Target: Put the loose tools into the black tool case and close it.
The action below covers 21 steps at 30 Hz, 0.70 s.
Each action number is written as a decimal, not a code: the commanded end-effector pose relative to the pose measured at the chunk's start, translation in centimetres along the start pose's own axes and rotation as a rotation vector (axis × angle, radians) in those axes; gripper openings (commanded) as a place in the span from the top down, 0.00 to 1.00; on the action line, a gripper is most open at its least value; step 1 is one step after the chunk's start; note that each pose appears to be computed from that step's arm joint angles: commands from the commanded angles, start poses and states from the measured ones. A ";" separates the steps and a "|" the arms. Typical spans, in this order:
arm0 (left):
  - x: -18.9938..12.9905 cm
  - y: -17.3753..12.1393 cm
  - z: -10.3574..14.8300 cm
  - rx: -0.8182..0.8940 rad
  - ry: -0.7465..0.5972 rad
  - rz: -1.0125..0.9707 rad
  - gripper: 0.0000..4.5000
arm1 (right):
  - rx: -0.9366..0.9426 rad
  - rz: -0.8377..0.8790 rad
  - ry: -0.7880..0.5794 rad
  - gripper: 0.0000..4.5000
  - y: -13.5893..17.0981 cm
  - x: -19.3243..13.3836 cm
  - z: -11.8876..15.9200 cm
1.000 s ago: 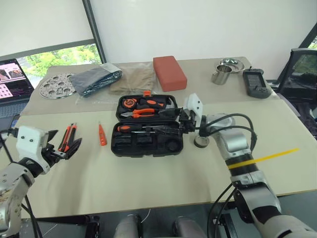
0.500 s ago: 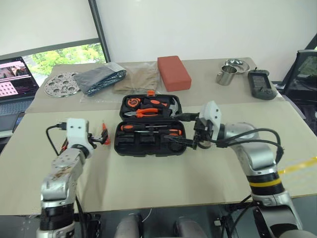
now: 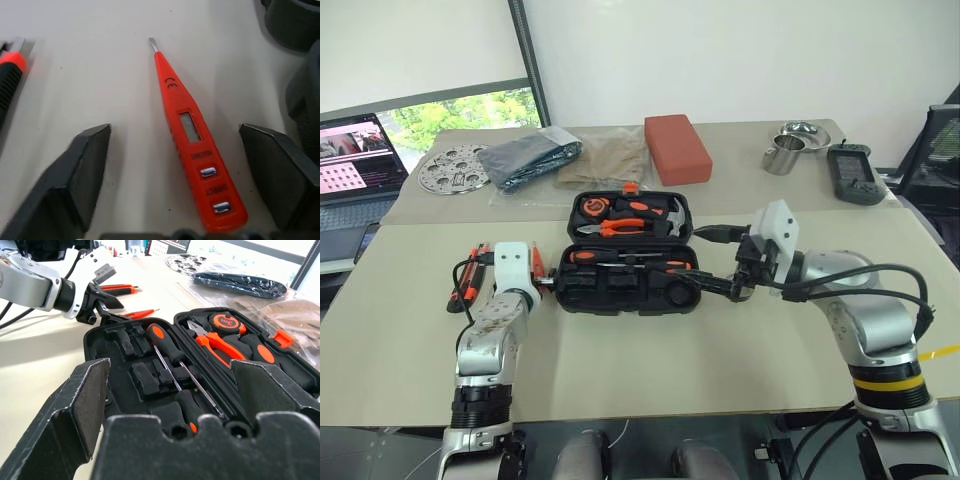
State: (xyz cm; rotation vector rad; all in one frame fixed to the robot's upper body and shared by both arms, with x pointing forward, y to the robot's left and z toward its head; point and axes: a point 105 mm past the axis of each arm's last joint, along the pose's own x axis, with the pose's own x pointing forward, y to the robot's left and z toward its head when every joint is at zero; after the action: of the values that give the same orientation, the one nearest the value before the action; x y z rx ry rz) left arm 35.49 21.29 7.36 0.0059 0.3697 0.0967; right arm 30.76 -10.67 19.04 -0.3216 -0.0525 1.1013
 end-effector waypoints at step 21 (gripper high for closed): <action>-4.6 -2.1 9.5 0.293 -0.475 -0.700 0.89 | 0.039 -0.008 -0.075 0.00 -0.1 -1.6 0.9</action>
State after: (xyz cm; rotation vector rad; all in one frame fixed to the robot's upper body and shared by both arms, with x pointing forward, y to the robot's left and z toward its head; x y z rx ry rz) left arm 35.32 21.49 16.15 0.1484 -0.0349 -0.4148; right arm 30.31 -11.52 18.86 -0.2473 -0.0493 1.1008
